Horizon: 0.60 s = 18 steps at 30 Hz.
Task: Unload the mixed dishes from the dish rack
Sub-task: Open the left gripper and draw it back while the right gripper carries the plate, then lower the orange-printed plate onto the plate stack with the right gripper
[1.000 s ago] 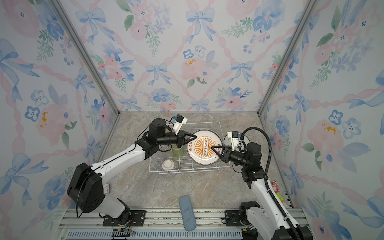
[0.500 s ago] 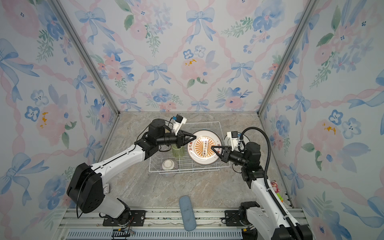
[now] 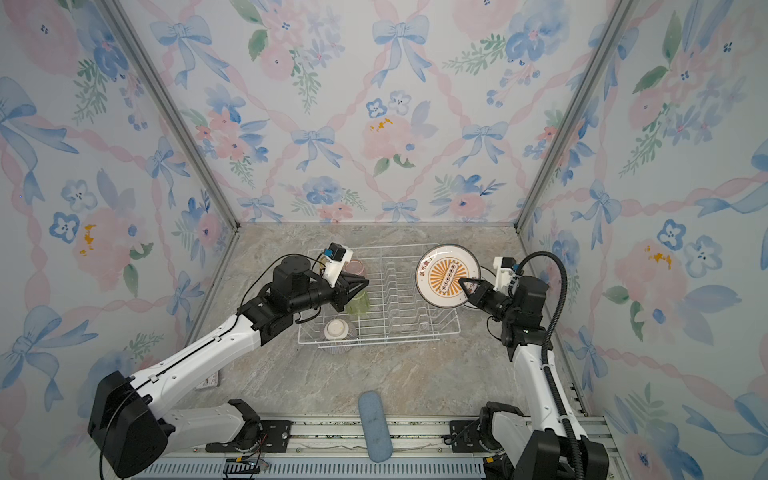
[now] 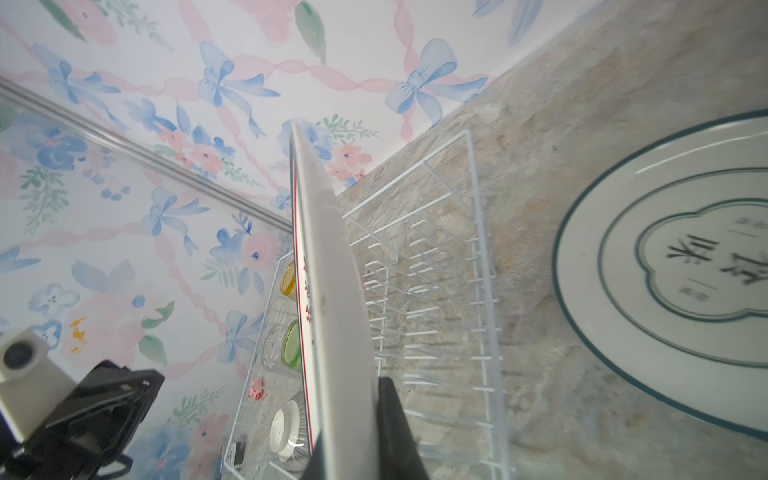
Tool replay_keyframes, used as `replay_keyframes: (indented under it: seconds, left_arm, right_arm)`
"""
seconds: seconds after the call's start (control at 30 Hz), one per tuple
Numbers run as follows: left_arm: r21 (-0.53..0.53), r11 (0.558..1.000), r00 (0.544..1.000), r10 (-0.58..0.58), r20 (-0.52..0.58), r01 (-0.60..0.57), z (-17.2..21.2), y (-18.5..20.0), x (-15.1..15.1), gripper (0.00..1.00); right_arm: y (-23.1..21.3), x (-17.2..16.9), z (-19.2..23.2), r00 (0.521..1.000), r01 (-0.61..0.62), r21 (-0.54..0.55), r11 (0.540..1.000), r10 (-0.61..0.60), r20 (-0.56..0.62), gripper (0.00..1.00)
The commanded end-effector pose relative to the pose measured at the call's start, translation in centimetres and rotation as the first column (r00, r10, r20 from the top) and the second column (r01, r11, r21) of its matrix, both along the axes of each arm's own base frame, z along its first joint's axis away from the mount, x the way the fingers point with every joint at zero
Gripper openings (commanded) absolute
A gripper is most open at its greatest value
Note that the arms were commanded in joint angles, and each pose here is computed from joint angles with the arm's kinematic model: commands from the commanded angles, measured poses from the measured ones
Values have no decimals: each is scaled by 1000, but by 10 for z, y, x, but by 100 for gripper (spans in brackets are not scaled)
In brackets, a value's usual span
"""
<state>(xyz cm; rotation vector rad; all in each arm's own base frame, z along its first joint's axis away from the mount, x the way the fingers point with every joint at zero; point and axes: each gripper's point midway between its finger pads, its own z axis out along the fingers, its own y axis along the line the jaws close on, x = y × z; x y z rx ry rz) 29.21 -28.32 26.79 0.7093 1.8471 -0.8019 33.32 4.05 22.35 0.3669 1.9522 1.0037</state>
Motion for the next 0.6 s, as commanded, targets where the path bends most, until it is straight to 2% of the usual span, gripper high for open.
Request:
replay_keyframes:
  seconds: [0.0,0.17,0.27,0.57]
  left_arm:
    - [94,992,997,78,19,-79,-24,15,-2,15]
    - [114,989,995,92,24,-94,-32,19,-8,14]
    - [117,989,996,91,10,-92,-36,18,-7,13]
    - [163,983,997,80,-2,-79,-48,5,-3,14]
  right_arm:
    - [-41,13,2,986,166,5,986,-165,-35,6]
    - [-94,21,-17,929,365,-7,931,-365,-67,6]
    - [-113,25,-32,900,426,-15,904,-426,-96,7]
    - [-129,47,-74,874,457,-6,890,-450,-181,8]
